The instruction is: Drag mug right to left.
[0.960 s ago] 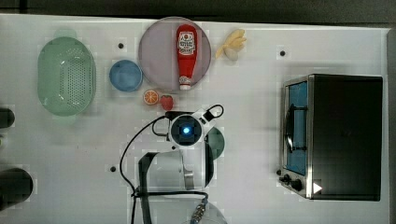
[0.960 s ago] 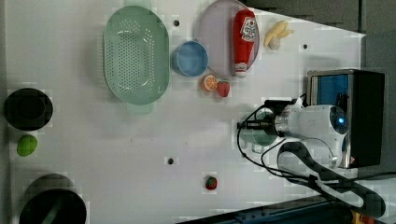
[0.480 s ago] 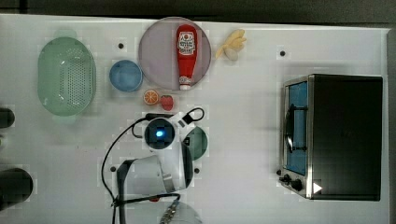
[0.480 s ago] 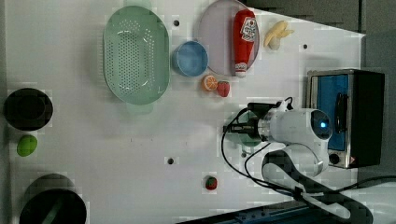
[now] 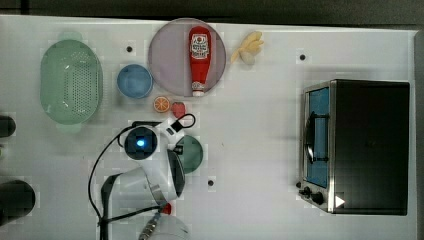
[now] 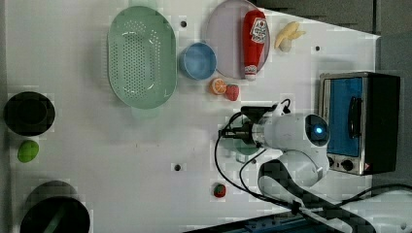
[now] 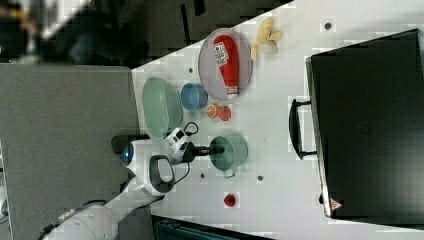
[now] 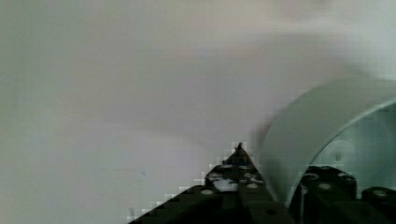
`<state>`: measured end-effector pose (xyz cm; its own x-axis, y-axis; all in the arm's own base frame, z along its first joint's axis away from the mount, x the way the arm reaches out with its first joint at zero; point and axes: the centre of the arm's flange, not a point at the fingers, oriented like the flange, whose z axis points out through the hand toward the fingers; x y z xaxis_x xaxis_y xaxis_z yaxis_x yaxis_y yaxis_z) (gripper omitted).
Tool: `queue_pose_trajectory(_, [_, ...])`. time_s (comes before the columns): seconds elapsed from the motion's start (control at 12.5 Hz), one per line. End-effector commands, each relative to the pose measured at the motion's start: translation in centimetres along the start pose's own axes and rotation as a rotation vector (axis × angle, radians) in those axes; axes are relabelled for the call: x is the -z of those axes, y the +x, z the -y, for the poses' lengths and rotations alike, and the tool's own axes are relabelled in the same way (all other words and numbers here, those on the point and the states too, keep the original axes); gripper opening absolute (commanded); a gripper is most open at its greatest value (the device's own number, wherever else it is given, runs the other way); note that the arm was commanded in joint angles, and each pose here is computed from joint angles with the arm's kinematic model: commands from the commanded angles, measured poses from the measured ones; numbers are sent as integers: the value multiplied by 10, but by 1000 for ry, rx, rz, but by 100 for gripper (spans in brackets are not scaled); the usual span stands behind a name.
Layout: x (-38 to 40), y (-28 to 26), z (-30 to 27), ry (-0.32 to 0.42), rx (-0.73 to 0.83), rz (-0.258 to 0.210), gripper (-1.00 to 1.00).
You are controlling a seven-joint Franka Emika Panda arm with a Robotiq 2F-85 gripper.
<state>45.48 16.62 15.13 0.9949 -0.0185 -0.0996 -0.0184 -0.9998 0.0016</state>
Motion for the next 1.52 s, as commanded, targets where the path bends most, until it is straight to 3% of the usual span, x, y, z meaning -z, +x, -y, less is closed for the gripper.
queue_pose_trajectory(0.08, [9, 1, 37, -18, -90, 19, -62])
queue_pose_trajectory(0.24, [11, 1, 53, -33, -84, 37, -62])
queue_pose_trajectory(1.52, [12, 0, 172, 11, -11, -25, -62])
